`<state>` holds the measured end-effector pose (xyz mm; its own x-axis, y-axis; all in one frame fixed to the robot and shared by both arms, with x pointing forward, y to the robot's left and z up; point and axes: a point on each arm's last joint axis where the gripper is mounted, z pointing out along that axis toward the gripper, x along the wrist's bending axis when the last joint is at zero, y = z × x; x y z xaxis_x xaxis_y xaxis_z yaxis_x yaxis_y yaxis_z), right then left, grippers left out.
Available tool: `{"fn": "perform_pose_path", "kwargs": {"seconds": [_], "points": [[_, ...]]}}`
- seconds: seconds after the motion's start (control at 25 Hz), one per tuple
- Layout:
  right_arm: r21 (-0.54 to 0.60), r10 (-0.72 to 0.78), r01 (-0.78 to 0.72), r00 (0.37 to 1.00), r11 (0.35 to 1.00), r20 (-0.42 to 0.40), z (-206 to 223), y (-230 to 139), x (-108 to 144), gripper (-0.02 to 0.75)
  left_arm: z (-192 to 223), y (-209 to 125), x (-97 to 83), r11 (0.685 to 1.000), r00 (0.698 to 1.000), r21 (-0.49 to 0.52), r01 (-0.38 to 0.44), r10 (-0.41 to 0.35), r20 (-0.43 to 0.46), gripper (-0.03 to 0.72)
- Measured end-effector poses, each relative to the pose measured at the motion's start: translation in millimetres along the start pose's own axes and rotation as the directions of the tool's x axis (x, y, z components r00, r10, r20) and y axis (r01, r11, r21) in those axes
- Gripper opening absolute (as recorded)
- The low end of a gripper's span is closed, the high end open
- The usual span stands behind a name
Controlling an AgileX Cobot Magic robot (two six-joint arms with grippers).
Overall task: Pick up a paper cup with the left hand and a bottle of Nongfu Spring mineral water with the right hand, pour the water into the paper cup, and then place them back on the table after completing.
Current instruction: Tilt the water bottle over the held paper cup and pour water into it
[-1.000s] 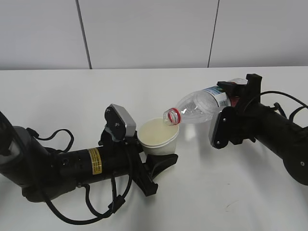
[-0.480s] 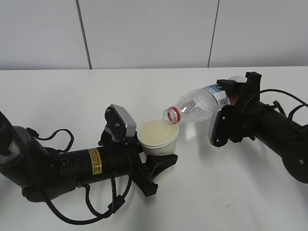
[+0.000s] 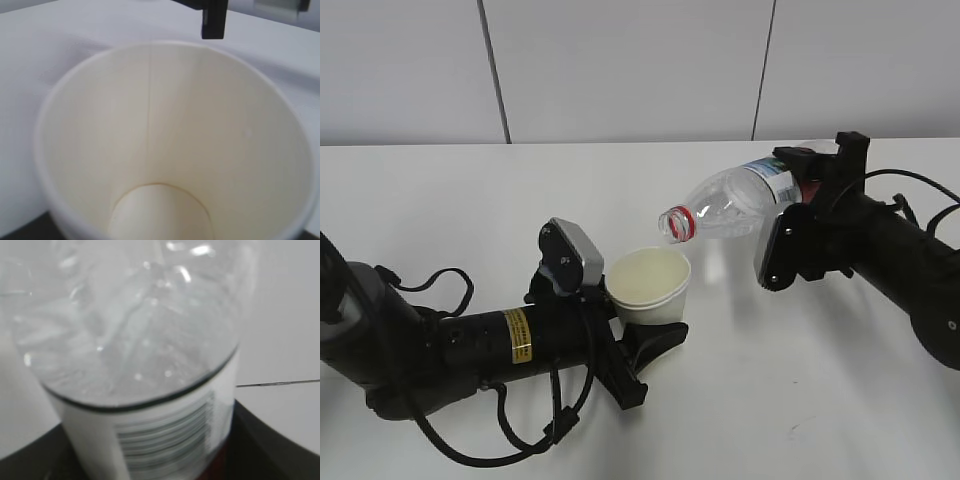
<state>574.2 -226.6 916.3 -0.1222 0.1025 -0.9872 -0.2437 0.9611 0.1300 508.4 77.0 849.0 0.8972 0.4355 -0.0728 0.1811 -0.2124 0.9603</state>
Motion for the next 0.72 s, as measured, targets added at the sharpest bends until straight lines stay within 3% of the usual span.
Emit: {"fn": "perform_pose_path", "kwargs": {"seconds": [0.72], "points": [[0.004,-0.093,0.093,0.996,0.996,0.01,1.7,-0.2,-2.5,0.452,0.0,-0.2,0.0,1.0,1.0,0.002,0.0,0.0,-0.001,0.384]]}}
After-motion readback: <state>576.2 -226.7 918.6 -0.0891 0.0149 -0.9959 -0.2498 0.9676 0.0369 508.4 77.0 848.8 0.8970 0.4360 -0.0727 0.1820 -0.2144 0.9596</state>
